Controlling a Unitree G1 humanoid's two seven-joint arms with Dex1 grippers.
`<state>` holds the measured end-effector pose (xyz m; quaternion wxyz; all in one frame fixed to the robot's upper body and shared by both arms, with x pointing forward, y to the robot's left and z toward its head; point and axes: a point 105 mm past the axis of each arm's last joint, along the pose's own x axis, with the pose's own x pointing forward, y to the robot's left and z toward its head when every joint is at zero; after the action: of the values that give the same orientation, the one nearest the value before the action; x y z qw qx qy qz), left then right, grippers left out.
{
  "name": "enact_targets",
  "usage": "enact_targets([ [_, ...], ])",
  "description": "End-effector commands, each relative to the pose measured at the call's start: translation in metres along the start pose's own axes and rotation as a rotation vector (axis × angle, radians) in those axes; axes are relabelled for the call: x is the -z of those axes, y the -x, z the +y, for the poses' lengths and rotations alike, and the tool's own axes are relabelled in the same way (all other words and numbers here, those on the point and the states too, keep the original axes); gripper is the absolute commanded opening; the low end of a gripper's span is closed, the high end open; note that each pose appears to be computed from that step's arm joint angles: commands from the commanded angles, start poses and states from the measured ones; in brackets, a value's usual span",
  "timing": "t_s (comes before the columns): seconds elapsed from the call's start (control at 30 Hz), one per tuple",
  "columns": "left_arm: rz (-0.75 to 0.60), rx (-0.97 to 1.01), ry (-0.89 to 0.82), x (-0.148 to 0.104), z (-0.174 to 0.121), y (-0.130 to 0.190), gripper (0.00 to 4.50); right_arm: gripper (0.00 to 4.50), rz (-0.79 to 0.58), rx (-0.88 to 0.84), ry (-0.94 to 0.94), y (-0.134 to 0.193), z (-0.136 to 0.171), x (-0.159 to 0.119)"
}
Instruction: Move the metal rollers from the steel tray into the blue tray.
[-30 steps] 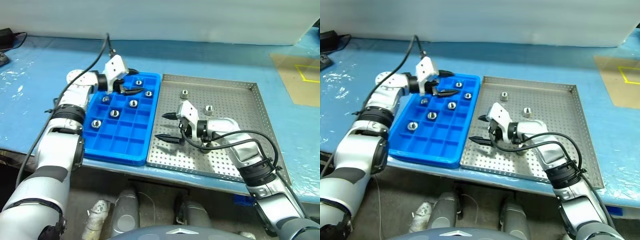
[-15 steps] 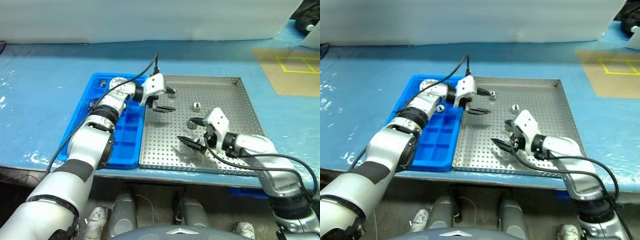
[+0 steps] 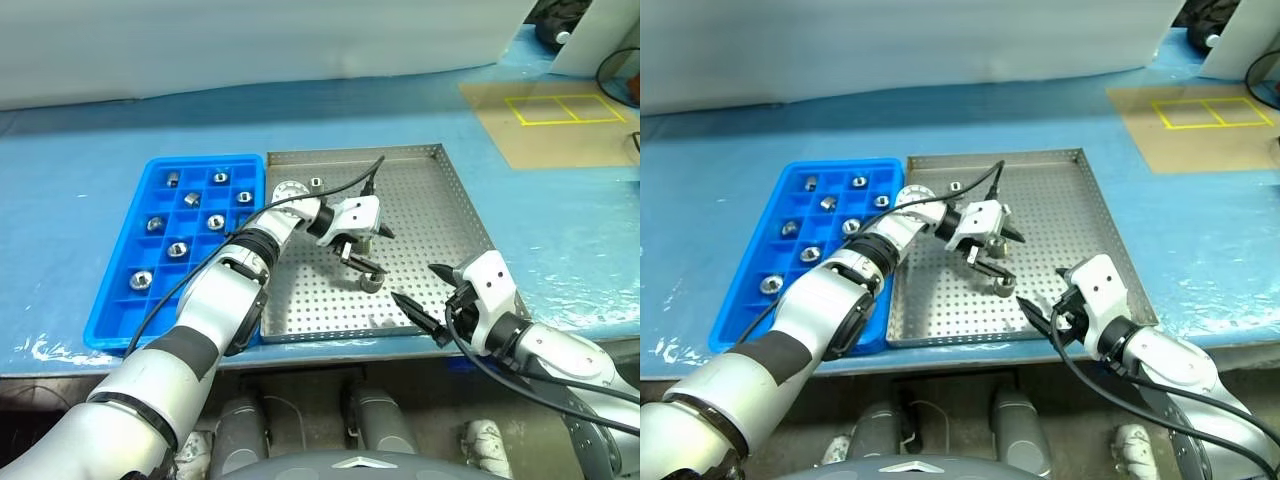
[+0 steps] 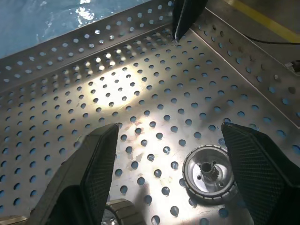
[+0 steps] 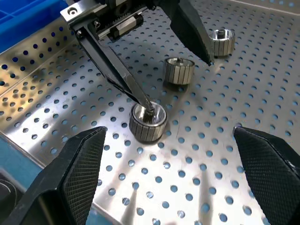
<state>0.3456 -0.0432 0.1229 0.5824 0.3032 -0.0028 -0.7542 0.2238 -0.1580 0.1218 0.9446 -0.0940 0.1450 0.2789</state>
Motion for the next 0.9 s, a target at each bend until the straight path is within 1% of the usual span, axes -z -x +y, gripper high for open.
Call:
enact_targets([
  [0.03, 0.011, 0.031, -0.015, 0.004, -0.006, -0.001, 3.70, 4.50, -0.043, 0.023, 0.018, 0.008, 0.005, -0.011],
  [0.27, 0.057, 0.089, -0.009, 0.018, -0.019, 0.000, 3.70, 4.50, -0.032, 0.031, -0.006, 0.009, 0.012, -0.007],
  [0.5, 0.174, 0.098, -0.008, 0.038, -0.026, -0.001, 3.70, 4.50, -0.029, 0.036, -0.006, 0.009, 0.012, -0.006],
  [0.57, 0.190, 0.089, -0.007, 0.041, -0.026, -0.002, 3.70, 4.50, -0.028, 0.036, -0.005, 0.009, 0.011, -0.006],
  [0.67, 0.191, 0.104, 0.010, 0.042, -0.029, -0.002, 3.17, 4.50, -0.027, 0.036, -0.001, 0.009, 0.011, -0.007],
  [0.73, 0.198, 0.075, -0.011, 0.043, -0.026, -0.003, 2.57, 4.50, -0.027, 0.035, 0.002, 0.009, 0.010, -0.007],
  [0.83, 0.196, 0.076, -0.004, 0.043, -0.026, -0.002, 2.57, 4.50, -0.026, 0.031, 0.009, 0.008, 0.009, -0.008],
  [0.87, 0.187, 0.085, -0.002, 0.042, -0.027, -0.001, 2.19, 4.50, -0.025, 0.029, 0.010, 0.007, 0.008, -0.008],
  [0.9, 0.179, 0.089, 0.001, 0.041, -0.027, 0.000, 1.99, 4.50, -0.028, 0.027, 0.011, 0.007, 0.008, -0.009],
])
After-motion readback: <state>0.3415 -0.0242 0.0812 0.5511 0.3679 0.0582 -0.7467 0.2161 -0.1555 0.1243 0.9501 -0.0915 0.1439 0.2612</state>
